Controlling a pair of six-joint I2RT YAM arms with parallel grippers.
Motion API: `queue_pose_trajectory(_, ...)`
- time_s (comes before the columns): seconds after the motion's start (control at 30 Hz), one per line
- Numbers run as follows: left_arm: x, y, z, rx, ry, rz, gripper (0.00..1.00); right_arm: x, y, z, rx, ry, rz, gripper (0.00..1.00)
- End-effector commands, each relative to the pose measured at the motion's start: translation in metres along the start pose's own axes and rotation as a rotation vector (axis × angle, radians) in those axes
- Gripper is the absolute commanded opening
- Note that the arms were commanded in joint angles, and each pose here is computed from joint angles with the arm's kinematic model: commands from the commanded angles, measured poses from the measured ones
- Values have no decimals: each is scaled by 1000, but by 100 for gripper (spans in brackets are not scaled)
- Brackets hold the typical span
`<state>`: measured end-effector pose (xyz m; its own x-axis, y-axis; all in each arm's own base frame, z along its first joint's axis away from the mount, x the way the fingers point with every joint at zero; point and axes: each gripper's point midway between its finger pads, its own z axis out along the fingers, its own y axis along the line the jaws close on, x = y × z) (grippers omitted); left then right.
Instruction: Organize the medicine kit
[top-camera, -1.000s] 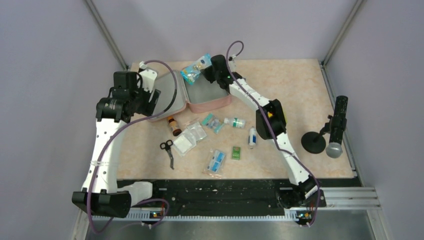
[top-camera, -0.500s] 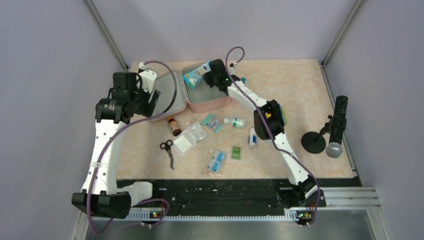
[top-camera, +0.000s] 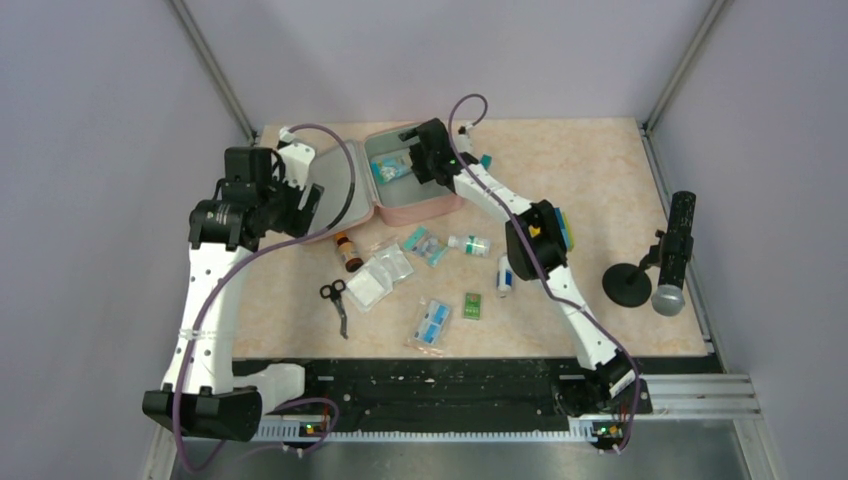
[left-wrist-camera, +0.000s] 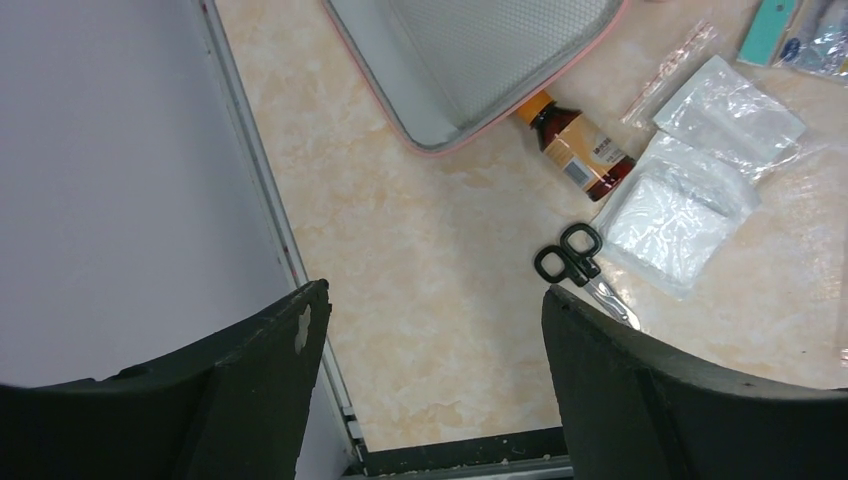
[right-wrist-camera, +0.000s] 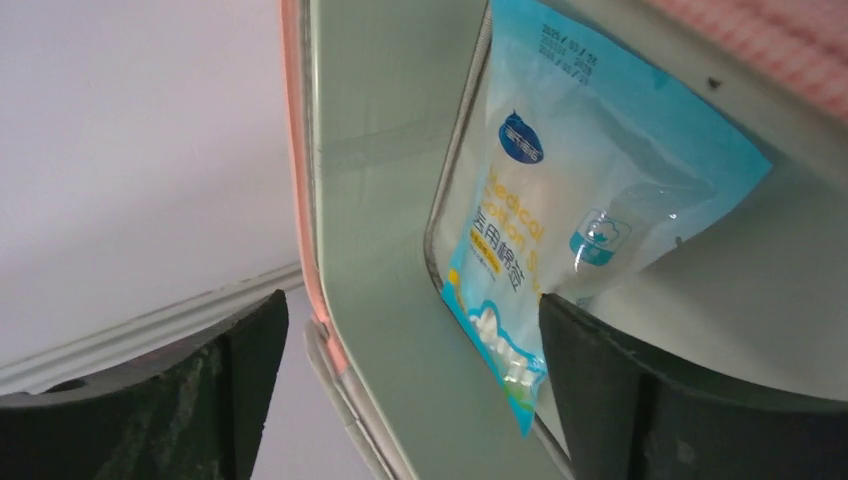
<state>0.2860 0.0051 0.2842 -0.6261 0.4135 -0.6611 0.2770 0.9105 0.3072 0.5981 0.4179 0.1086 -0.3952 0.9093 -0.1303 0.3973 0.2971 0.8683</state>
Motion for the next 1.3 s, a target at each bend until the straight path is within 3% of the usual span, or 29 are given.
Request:
queue_pose_trajectory(0.0, -20, -13, 5, 76, -96, -33, 83, 4, 67, -45, -143, 35, -61, 99)
queue_pose_trajectory(0.1, -28, -29, 13, 159, -137, -66, 83, 6, 103, -79, -249, 89, -204, 99)
queue_pose_trajectory(0.3, -41, -77, 36, 396, -227, -172, 81, 1, 147, -162, -588, 209, -703, 99)
queue_pose_trajectory(0.4, -33, -103, 54, 506, -231, -256, 77, -22, 105, -179, -578, 251, -894, 96)
queue_pose_trajectory(0.57, -19, -139, 79, 617, -200, -295, 67, -83, 27, -225, -527, 283, -1114, 79)
queue_pose_trajectory(0.67, 1, -156, 94, 608, -145, -250, 64, -108, -18, -255, -432, 297, -1179, 77)
queue_pose_trajectory(0.83, 46, -170, 117, 557, -28, -73, 64, -110, -64, -309, -397, 338, -1337, 77)
queue_pose_trajectory(1.1, 71, -183, 153, 521, 88, 93, 59, -124, -82, -333, -306, 282, -1371, 81)
queue_pose_trajectory(1.27, 89, -185, 174, 494, 261, 99, 59, -127, -73, -335, -322, 269, -1415, 81)
